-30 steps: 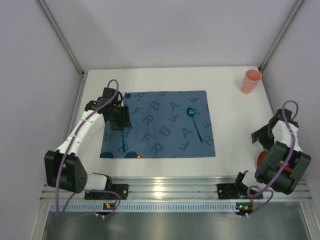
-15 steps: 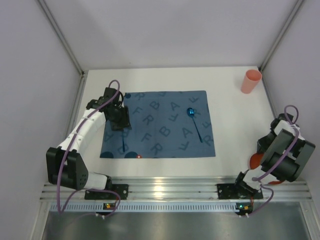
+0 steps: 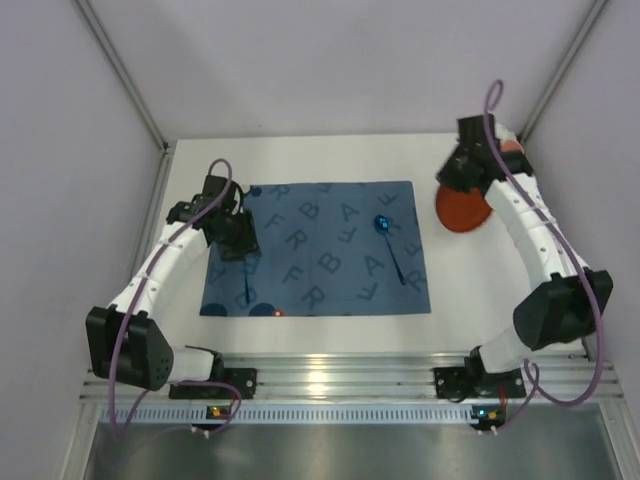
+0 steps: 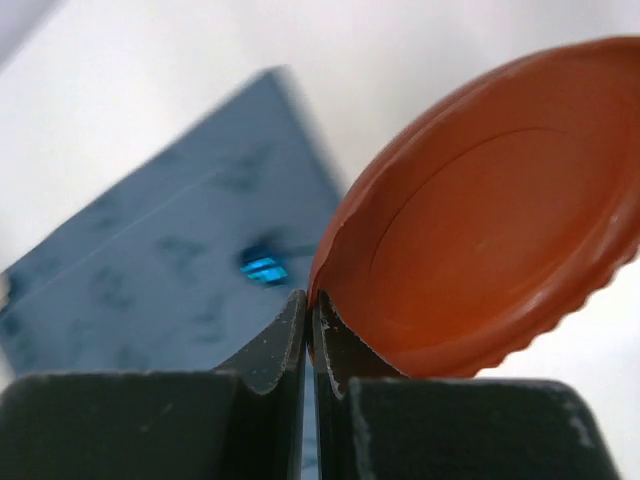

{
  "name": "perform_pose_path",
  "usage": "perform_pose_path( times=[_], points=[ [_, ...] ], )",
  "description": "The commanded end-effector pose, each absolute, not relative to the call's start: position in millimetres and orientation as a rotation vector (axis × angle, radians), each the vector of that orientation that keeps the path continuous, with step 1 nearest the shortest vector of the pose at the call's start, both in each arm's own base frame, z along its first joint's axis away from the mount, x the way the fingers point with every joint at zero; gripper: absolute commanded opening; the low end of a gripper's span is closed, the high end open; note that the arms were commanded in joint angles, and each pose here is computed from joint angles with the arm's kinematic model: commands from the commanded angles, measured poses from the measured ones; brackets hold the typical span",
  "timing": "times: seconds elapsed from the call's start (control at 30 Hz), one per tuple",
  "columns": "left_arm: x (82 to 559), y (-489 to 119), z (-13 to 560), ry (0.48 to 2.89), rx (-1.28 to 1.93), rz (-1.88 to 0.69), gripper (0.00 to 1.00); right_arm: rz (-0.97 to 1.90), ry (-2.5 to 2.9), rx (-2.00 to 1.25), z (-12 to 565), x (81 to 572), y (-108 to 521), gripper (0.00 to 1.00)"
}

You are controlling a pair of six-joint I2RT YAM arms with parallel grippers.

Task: Set the dinner table for one person

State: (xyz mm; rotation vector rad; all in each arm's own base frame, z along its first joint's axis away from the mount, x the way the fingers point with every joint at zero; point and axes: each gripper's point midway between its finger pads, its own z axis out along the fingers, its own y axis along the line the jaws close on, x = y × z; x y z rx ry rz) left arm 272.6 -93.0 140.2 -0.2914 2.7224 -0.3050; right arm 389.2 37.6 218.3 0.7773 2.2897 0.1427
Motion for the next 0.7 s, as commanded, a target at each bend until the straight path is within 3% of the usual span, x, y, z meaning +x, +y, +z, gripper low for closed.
perform_pose_path(
  times=[0.0, 0.23, 0.33, 0.67],
  points=[
    [267, -86, 163, 2.634, -0.358, -0.294, 0.51, 0.194, 2.423, 0.56, 219, 374, 146, 0.0],
    [245, -75, 178, 2.58, -0.386, -0.275, 0.51, 0.351, 2.586, 0.164, 162, 374, 331, 0.0],
    [237, -69, 183, 2.549, -0.409, -0.25, 0.52, 0.385, 2.657, 0.1, 131, 365, 369, 0.0],
    [220, -55, 190, 2.499, -0.443, -0.197, 0.52, 0.736, 2.698, -0.114, 106, 336, 465, 0.0]
  ],
)
